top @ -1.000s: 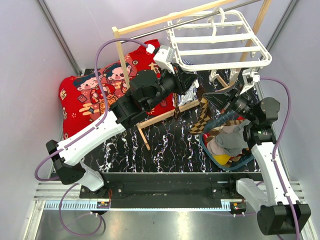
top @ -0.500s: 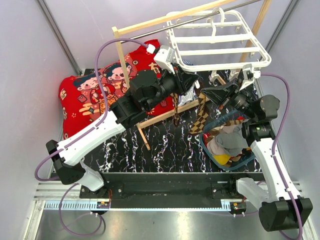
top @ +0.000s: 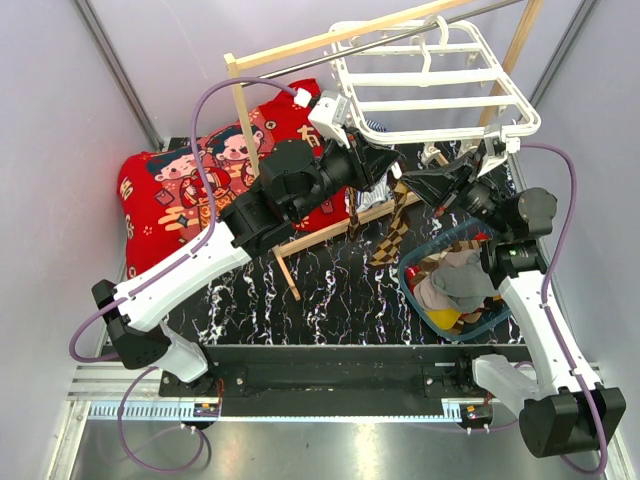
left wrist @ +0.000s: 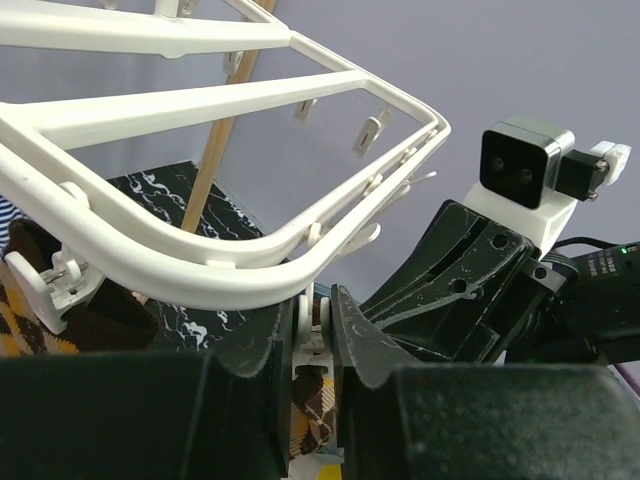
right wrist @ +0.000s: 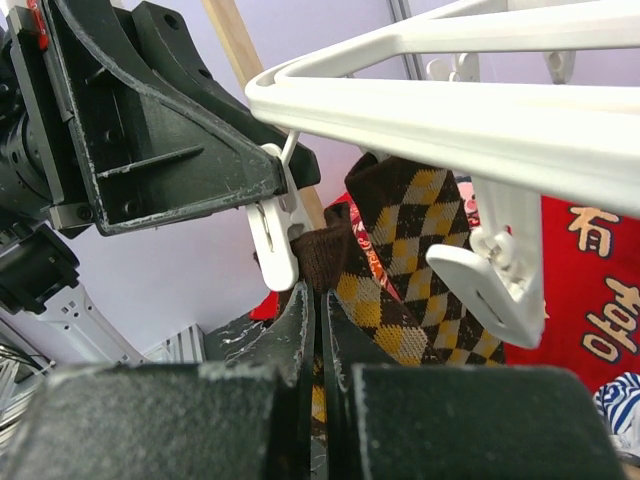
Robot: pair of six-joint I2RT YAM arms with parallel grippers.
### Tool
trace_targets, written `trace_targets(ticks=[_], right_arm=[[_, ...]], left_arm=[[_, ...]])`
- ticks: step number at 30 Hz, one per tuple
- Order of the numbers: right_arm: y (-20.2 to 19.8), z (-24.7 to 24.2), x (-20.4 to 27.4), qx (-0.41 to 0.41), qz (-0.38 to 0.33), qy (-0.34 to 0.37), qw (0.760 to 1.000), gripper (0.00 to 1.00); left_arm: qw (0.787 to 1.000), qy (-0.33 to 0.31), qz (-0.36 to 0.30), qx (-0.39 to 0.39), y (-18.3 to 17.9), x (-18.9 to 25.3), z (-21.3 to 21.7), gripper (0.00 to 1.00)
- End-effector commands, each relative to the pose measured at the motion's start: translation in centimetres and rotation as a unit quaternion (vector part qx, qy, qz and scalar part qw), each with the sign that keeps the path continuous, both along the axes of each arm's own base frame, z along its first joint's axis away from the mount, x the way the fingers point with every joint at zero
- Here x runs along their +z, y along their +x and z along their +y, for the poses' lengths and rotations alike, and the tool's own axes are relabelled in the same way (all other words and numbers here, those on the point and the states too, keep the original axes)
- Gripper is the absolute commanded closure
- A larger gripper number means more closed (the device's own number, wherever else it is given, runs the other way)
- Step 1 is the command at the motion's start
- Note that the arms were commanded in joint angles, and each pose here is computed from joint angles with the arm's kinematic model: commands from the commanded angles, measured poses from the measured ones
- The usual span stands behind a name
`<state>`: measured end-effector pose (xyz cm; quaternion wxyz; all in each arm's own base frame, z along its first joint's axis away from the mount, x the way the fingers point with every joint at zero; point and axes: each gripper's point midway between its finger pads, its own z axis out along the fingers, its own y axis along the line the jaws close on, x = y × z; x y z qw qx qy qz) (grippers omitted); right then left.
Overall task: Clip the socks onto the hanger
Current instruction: Clamp the sock onto the hanger.
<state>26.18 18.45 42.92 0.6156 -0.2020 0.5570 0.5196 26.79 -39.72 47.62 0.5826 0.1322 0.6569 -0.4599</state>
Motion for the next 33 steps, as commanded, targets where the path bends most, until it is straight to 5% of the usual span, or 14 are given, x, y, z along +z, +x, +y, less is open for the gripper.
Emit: trace_targets(ticks=[1, 11, 17, 20, 21, 26, 33], right_arm=[[-0.7, 0.2, 3.4, 0.001, -0.051, 0.018, 0.999, 0.99], [-0.7, 0.6, 3.8, 0.004, -0.056, 0.023, 0.998, 0.98], [-0.8, 0.6, 4.3, 0.004, -0.06, 0.026, 0.998, 0.93], [-0.9, 0.6, 4.6, 0.006, -0.061, 0.028, 0.998, 0.84], [-0.8, 0.7, 4.6, 0.006, -0.061, 0.027, 0.998, 0.71], [-0.8, 0.5, 3.7, -0.009, -0.048, 0.013, 0.999, 0.43], [-0.5, -1.8, -0.4, -0.11, -0.02, -0.061, 0.992, 0.31]], left_arm=[[0.999, -0.039, -0.017, -0.029, -1.3, 3.1, 0.1, 0.85], [0.999, -0.033, -0.018, -0.024, -1.2, 2.8, 0.2, 0.74], [0.999, -0.028, -0.024, -0.01, -0.9, 2.8, 0.7, 0.5], [0.999, -0.028, -0.028, -0.003, -0.8, 3.0, 1.0, 0.42], [0.999, -0.027, -0.028, 0.001, -0.7, 3.0, 1.1, 0.41], [0.999, -0.019, -0.032, 0.016, -0.1, 2.7, 1.4, 0.4], [0.999, -0.006, -0.02, 0.039, 1.7, 1.0, 2.1, 0.4]])
